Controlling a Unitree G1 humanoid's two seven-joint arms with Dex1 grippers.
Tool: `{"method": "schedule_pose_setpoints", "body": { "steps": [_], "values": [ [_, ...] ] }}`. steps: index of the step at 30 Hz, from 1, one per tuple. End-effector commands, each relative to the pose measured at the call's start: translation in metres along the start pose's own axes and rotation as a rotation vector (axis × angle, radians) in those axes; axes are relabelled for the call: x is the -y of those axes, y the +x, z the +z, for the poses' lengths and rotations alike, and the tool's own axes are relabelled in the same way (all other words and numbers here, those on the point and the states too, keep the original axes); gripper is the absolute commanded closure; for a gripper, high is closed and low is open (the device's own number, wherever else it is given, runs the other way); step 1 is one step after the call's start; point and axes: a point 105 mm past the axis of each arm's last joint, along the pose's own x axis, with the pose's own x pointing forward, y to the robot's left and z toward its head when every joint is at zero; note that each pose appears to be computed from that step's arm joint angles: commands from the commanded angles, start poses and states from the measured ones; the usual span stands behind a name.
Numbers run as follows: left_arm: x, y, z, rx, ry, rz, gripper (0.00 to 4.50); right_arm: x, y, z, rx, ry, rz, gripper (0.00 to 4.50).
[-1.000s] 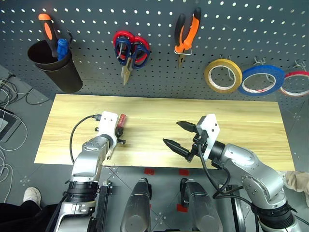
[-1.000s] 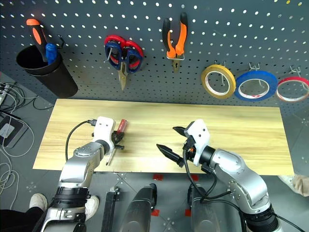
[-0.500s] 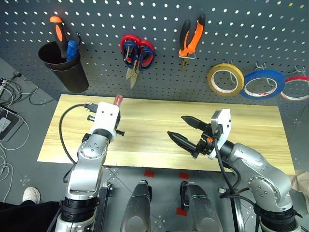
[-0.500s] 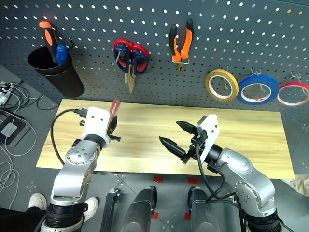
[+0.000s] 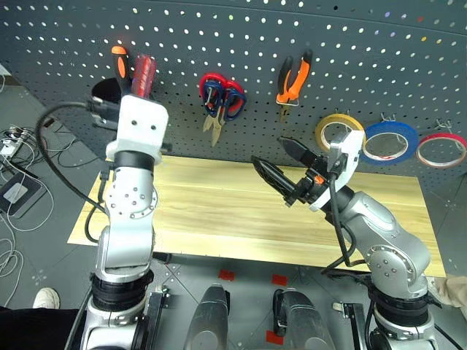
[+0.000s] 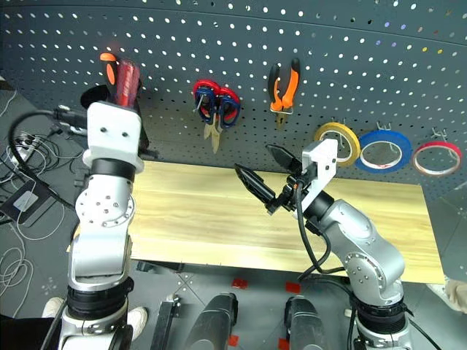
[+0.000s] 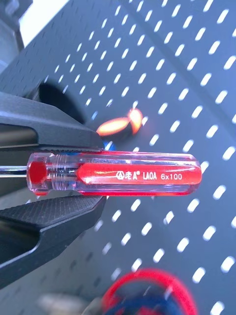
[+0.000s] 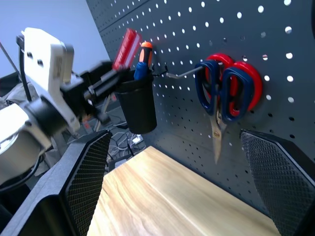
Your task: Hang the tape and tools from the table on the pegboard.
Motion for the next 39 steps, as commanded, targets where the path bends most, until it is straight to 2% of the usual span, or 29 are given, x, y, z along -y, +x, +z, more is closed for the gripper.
{"method": "schedule_pose_setpoints", "body": {
  "steps": [1, 7, 13, 25, 39],
  "values": [
    [-0.021, 0.016, 0.031, 0.125, 0.022, 0.08, 3.62, -0.001, 0.004, 0.024, 0.095, -0.023, 0.005, 0.0],
    [-0.037, 0.048, 0.053, 0.2, -0.007, 0.154, 3.62, -0.004, 0.017, 0.037, 0.136, -0.033, 0.008, 0.0],
    [-0.049, 0.062, 0.061, 0.241, -0.007, 0.206, 3.62, -0.007, 0.022, 0.041, 0.149, -0.044, 0.007, 0.0],
    [-0.053, 0.063, 0.023, 0.175, 0.019, 0.227, 3.62, -0.001, 0.024, 0.039, 0.15, -0.042, -0.03, 0.0],
    [-0.049, 0.076, 0.023, 0.211, -0.01, 0.233, 3.62, -0.004, 0.024, 0.036, 0.153, -0.018, -0.047, 0.0]
  ]
}}
